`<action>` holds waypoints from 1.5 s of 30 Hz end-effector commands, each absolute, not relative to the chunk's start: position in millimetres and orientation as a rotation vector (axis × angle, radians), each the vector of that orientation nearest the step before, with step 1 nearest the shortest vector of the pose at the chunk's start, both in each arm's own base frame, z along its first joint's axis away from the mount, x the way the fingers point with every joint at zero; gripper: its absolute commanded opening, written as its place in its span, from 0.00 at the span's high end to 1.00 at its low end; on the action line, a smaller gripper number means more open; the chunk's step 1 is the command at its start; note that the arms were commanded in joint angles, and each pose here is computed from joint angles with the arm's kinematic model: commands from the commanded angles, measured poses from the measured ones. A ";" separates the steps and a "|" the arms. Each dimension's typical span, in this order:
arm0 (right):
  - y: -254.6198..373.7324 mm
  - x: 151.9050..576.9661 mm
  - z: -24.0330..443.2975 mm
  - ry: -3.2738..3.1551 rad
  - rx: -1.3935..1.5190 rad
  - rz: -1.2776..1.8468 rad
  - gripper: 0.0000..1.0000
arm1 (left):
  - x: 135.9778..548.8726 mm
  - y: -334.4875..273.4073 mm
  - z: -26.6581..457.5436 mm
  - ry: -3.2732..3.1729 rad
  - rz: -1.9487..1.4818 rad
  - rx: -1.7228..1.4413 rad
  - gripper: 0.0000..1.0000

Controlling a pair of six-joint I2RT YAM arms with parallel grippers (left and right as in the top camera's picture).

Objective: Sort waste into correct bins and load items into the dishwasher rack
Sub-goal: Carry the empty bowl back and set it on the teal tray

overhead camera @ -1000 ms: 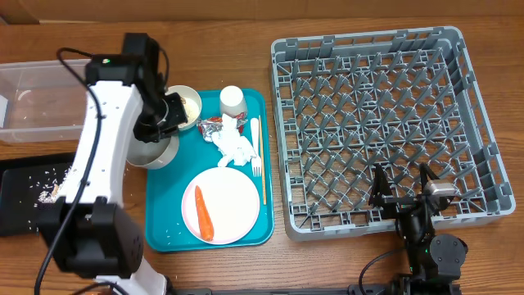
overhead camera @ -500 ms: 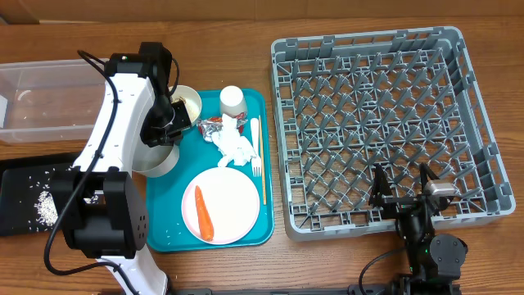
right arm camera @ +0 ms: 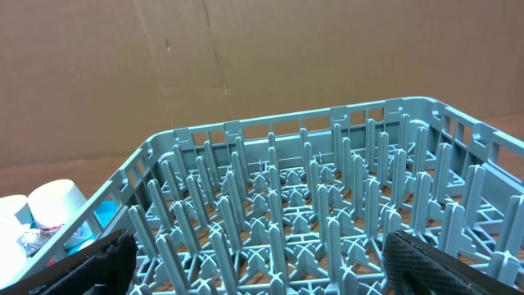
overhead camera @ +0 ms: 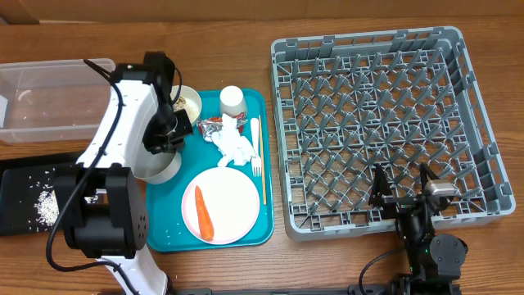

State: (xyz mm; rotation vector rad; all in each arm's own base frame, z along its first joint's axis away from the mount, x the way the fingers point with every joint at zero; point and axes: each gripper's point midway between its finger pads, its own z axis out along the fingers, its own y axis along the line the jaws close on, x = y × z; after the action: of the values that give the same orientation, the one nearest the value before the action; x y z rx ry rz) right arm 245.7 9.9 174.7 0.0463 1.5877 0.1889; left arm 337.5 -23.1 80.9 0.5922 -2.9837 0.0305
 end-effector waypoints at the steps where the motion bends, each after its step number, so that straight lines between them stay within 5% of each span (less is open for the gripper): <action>1: 7.7 245.8 173.2 1.582 0.052 0.177 0.00 | 337.6 -24.4 76.0 -2.994 0.014 0.564 0.96; 27: 7.7 245.8 173.1 1.582 0.052 0.177 0.00 | 366.9 -58.1 72.9 -3.147 0.097 0.392 0.96; 35: 7.7 245.8 173.1 1.582 0.052 0.177 0.00 | 366.9 -57.6 72.9 -3.149 0.093 0.391 0.82; 45: 7.7 245.8 173.2 1.582 0.052 0.177 0.00 | 371.3 -54.6 84.9 -3.166 0.078 0.362 0.78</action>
State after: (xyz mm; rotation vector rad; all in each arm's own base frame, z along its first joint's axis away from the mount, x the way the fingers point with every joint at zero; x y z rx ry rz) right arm 245.7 9.9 174.7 0.0466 1.5877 0.1886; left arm 365.8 -59.3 76.2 0.3981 -3.1385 0.1134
